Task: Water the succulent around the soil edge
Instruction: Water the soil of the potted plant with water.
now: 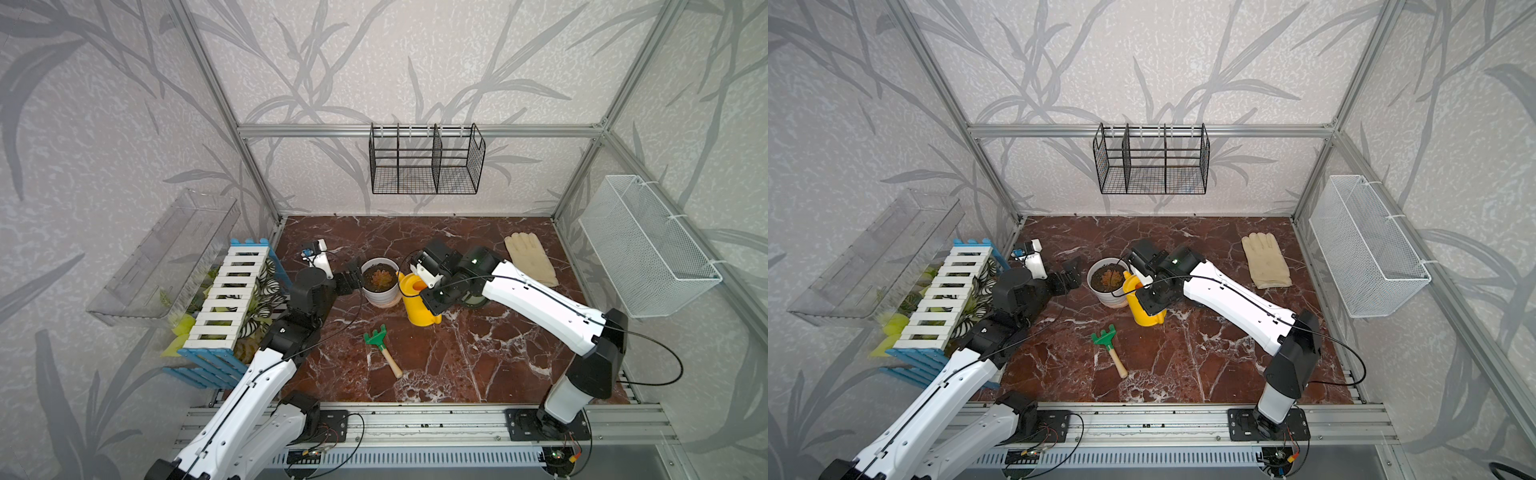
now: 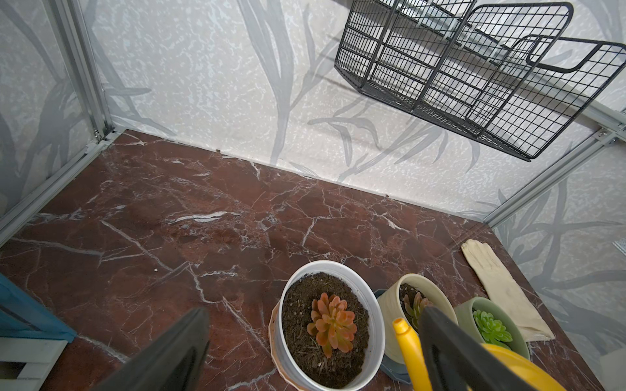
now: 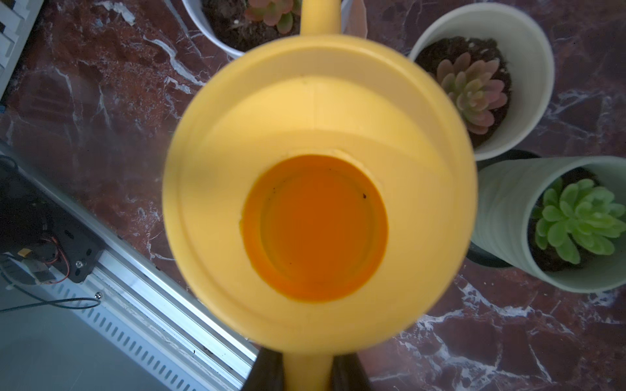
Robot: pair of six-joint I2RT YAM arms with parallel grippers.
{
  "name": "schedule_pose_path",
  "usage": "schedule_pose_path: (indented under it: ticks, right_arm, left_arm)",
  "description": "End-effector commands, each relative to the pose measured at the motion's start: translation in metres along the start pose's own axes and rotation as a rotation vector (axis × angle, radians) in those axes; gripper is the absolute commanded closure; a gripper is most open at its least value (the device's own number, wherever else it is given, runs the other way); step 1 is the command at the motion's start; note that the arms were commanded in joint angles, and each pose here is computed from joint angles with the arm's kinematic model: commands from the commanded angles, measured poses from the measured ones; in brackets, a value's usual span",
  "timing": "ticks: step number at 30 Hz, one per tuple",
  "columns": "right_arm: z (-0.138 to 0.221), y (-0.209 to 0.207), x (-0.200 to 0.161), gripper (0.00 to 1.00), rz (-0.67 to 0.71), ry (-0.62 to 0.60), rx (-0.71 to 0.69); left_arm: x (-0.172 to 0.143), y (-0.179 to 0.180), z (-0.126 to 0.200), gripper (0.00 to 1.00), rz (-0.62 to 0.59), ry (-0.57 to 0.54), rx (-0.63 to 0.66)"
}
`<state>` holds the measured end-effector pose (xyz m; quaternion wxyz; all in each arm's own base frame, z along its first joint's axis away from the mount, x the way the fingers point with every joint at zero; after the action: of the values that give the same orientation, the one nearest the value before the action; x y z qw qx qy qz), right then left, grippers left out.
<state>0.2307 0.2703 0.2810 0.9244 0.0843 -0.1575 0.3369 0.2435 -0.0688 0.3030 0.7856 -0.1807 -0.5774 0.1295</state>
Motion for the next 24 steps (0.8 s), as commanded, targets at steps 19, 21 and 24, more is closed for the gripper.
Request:
schedule_pose_path:
  ticks: [19,21,24]
  right_arm:
    - [0.004,0.032,-0.005,1.00,0.076,0.023,0.141]
    - [-0.001,0.038,-0.004,1.00,0.087,0.032,0.156]
    - [-0.007,0.050,-0.003,1.00,0.116,0.032,0.176]
  left_arm:
    - [0.011,-0.002,0.004,0.00,-0.005,-0.030,-0.001]
    - [0.011,-0.001,0.004,0.00,-0.005,-0.032,0.001]
    - [0.011,-0.001,0.004,0.00,-0.004,-0.032,0.001]
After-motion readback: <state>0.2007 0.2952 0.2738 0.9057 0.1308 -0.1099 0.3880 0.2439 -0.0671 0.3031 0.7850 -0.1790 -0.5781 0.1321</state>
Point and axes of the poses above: each gripper's point midway between its finger pads, its own z axis back along the fingers, its own y axis along the line the jaws close on, x = y × z, the point moved 8 cm from there along z, back along the fingers, and after that the axes turned 6 degrees about z, right-handed, at the moved point
